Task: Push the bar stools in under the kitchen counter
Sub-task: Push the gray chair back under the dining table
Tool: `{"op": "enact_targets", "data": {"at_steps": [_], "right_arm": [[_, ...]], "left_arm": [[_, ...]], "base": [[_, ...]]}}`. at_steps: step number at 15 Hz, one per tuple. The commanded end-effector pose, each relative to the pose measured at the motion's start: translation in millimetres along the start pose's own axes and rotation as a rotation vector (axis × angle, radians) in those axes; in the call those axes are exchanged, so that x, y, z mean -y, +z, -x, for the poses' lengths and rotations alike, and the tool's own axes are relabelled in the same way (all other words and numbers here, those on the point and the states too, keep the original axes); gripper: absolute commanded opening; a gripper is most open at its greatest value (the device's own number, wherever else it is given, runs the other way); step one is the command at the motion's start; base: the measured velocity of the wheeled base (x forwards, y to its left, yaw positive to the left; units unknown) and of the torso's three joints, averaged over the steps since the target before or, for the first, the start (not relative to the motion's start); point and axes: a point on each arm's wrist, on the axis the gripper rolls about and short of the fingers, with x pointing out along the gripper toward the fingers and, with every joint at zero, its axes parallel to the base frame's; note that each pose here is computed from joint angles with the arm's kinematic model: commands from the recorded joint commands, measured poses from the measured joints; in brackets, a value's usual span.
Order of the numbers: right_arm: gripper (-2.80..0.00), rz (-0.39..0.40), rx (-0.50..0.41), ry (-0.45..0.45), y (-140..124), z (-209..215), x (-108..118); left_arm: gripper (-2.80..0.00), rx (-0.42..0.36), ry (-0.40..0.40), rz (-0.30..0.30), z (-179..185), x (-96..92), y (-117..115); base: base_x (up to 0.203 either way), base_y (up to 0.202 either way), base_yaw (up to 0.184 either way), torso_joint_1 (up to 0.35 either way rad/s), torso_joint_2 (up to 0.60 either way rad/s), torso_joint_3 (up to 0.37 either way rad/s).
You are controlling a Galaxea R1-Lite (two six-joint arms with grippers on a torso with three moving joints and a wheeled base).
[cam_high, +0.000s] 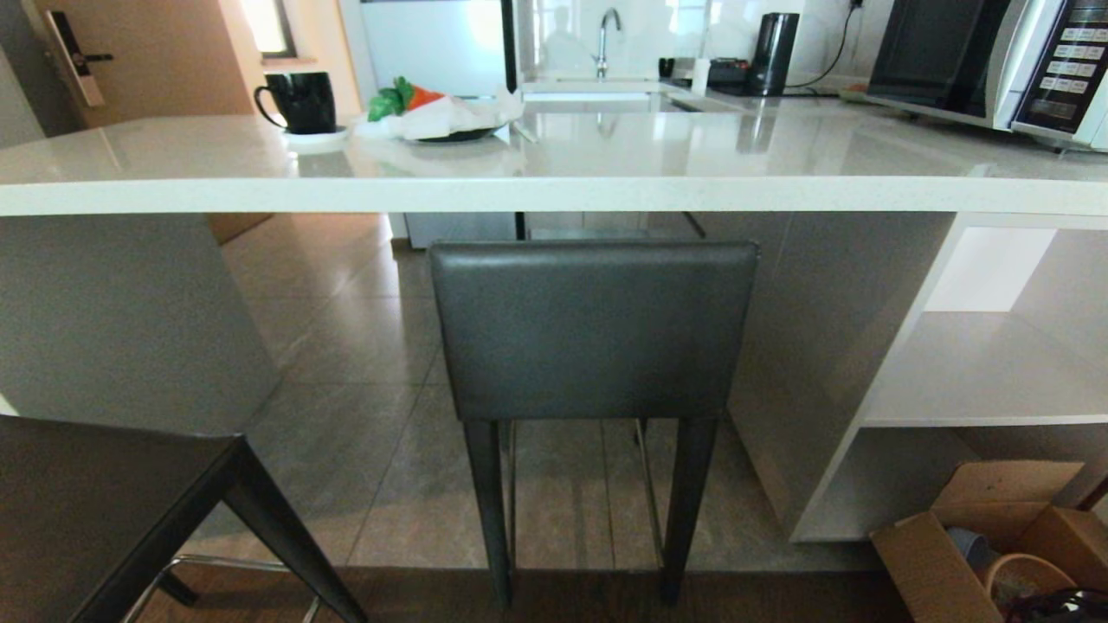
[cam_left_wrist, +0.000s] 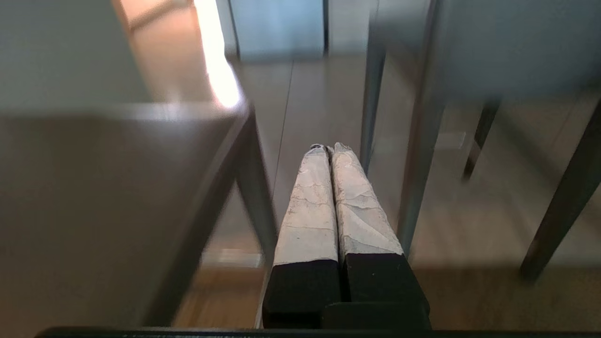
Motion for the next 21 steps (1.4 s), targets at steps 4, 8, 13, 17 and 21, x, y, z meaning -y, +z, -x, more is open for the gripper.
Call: {"op": "enact_targets", "data": {"at_steps": [4, 8, 13, 17, 21], "right_arm": [[-2.8, -0.099, -0.106, 0.055, -18.3, -1.6, -4.7], [-2.8, -0.105, -0.108, 0.048, -18.3, -1.6, -4.6], [-2.8, -0.111, -0.108, 0.046, -18.3, -1.6, -4.6], [-2.8, -0.13, -0.11, 0.033, -18.4, -1.6, -4.3], [-2.8, -0.132, -0.109, 0.032, -18.2, -1.6, -4.2]], "left_arm": [[-2.8, -0.092, -0.018, -0.005, -3.3, 1.8, -20.9], [-2.8, -0.093, -0.005, 0.05, -3.3, 1.5, -21.0], [-2.8, -0.093, -0.003, 0.052, -3.3, 1.4, -21.0], [-2.8, -0.093, -0.003, 0.052, -3.3, 1.4, -21.0], [-2.8, -0.093, -0.002, 0.055, -3.3, 1.4, -21.0]], "base": [[0.0, 0.0, 0.0, 0.0, 0.0, 0.0], [0.0, 0.0, 0.0, 0.0, 0.0, 0.0], [-0.046, 0.0, 0.0, 0.005, 0.0, 0.001], [-0.2, 0.0, -0.002, 0.001, 0.0, 0.003], [-0.198, 0.0, 0.0, 0.002, 0.0, 0.002]]}}
